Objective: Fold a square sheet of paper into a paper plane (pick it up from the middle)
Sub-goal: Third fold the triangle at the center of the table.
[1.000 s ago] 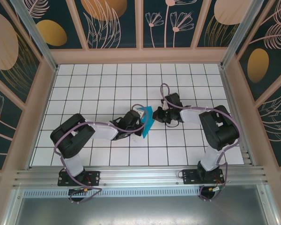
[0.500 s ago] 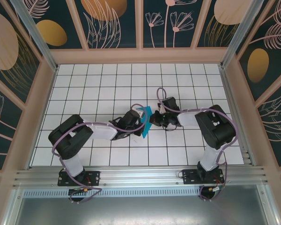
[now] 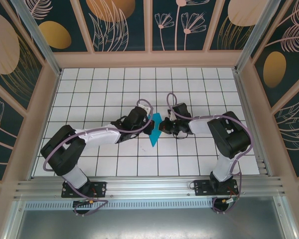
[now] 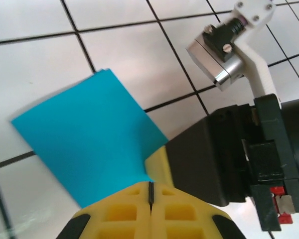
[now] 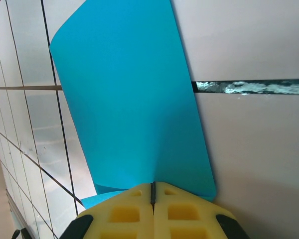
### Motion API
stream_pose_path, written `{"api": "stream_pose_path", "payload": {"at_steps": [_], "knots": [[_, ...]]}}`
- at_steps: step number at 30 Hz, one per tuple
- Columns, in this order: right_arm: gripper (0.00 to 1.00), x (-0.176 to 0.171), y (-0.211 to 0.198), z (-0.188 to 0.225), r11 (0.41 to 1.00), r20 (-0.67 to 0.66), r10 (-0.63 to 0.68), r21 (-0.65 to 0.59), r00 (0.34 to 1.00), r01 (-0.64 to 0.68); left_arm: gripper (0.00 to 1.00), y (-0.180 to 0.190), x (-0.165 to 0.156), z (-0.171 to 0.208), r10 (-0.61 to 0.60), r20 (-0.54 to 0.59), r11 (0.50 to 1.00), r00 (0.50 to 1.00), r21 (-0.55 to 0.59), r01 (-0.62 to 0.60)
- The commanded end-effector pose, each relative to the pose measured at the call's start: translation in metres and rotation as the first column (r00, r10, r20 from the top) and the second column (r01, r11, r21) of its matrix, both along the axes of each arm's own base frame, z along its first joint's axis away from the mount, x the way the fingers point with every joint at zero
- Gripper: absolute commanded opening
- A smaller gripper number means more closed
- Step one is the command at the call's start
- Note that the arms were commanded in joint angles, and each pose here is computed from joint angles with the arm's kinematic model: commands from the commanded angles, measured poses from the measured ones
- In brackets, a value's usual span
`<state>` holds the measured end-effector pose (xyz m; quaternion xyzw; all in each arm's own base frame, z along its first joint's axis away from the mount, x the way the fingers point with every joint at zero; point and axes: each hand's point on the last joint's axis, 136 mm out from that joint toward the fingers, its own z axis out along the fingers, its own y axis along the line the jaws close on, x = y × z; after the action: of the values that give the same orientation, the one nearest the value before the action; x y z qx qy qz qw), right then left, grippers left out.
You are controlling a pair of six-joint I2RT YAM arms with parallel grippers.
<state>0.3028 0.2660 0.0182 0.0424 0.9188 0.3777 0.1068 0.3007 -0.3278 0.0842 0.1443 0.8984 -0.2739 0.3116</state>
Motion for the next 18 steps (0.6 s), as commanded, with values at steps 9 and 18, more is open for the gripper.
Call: {"api": "stream_pose_path", "payload": {"at_steps": [9,18], "knots": [[0.07,0.0,-0.002,-0.003,1.0,-0.004,0.004,-0.03,1.0,-0.004,0.0,0.009,-0.011,-0.077,0.046,-0.189,0.994,0.981,0.104,-0.026],[0.1,-0.005,0.009,0.051,0.996,0.09,0.027,0.077,0.996,-0.034,0.0,0.018,-0.021,-0.086,0.047,-0.197,0.994,0.979,0.104,-0.027]]}}
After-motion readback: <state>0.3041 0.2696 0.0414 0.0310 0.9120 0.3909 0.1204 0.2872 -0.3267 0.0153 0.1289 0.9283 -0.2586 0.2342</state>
